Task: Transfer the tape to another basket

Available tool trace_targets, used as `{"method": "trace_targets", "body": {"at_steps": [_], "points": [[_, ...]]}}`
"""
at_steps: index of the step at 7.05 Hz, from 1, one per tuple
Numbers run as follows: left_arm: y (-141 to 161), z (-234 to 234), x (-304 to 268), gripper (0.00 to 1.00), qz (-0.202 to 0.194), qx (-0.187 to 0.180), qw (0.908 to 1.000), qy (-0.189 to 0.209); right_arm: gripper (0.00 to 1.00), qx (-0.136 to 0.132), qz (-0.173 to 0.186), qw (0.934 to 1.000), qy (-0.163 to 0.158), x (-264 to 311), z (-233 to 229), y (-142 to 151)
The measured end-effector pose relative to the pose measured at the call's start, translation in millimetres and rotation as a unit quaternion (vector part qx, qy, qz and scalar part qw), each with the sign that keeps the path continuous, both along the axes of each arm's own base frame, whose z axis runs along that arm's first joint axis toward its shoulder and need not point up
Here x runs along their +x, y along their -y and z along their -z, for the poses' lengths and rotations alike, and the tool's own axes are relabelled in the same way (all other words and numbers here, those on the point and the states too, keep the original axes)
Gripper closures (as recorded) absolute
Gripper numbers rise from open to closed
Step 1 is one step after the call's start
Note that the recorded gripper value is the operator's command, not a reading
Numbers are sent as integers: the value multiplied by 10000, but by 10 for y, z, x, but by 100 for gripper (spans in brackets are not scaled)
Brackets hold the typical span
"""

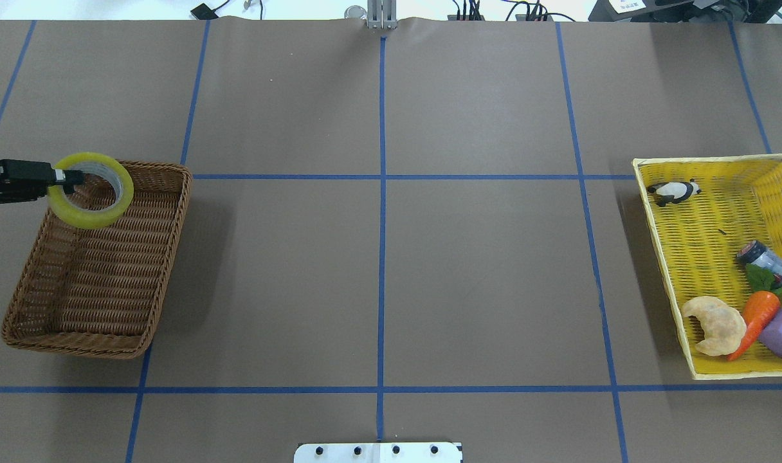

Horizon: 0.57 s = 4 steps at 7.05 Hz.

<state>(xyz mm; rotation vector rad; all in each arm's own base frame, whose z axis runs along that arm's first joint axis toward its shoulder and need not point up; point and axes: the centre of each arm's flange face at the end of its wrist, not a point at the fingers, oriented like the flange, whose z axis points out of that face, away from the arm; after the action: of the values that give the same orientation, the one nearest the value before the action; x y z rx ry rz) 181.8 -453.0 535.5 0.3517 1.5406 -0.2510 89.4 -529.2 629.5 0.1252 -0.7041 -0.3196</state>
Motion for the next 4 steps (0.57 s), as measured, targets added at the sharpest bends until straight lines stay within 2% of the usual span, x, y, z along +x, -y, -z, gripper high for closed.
{"method": "trace_targets", "body": {"at_steps": [4], "points": [[15, -27, 16, 2, 17, 138, 9999, 87, 0, 9, -2, 10000, 0, -7, -1, 9]]}}
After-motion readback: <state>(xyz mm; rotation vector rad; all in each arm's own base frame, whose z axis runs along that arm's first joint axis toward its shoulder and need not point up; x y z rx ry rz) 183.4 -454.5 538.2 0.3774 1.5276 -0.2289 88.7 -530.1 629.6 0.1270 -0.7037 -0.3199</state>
